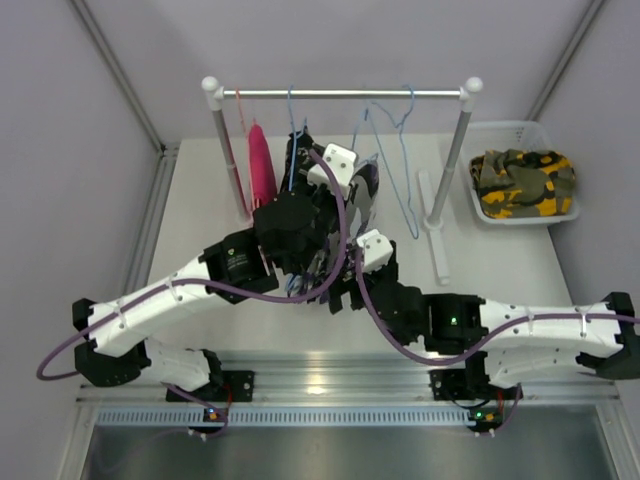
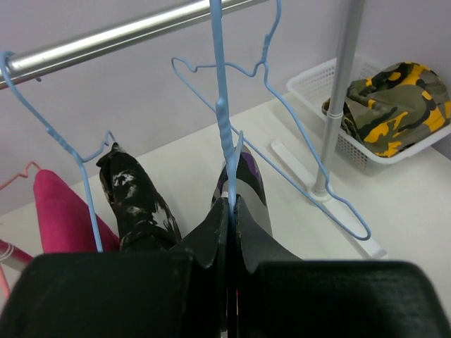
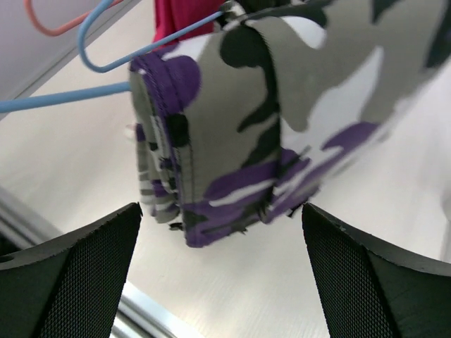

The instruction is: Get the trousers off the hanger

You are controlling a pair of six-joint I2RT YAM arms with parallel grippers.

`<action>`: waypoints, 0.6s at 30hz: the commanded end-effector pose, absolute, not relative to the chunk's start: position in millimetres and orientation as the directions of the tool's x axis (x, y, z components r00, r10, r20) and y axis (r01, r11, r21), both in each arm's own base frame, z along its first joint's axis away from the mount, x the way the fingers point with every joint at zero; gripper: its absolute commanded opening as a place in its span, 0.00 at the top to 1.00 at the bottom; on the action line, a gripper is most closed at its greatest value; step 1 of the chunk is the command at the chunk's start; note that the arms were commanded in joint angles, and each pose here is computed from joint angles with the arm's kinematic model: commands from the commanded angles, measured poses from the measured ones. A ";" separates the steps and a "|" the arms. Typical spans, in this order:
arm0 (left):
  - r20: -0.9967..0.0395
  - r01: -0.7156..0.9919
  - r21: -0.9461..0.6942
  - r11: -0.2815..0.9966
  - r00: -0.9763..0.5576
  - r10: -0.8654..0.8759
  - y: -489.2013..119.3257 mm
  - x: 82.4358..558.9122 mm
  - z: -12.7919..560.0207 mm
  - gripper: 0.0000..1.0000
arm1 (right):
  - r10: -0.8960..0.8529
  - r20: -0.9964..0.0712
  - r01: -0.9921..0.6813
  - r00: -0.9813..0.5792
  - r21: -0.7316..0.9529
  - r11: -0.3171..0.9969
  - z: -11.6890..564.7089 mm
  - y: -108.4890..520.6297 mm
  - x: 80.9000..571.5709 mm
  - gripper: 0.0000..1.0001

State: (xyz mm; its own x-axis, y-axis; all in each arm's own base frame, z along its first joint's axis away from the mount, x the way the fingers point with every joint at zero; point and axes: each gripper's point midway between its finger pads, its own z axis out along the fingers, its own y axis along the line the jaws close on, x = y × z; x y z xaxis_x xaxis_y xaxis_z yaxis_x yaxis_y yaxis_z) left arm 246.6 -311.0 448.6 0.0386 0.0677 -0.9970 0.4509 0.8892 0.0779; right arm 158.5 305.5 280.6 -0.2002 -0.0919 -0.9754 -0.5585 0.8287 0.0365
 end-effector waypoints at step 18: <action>-0.966 0.372 -0.132 0.919 0.160 -0.204 -292.9 241.5 519.9 1.00 | 0.055 -0.996 -0.386 -0.075 0.079 0.919 331.0 295.2 167.2 0.06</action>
State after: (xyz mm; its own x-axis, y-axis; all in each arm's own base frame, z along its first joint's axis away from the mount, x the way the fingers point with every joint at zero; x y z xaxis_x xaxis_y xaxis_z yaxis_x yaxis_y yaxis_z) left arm 245.1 -309.2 457.4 0.0677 0.0304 -0.9972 0.3929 0.9180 0.0546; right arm 172.2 294.6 304.1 -0.0923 -0.0556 -0.9942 -0.3743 0.9272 -0.0171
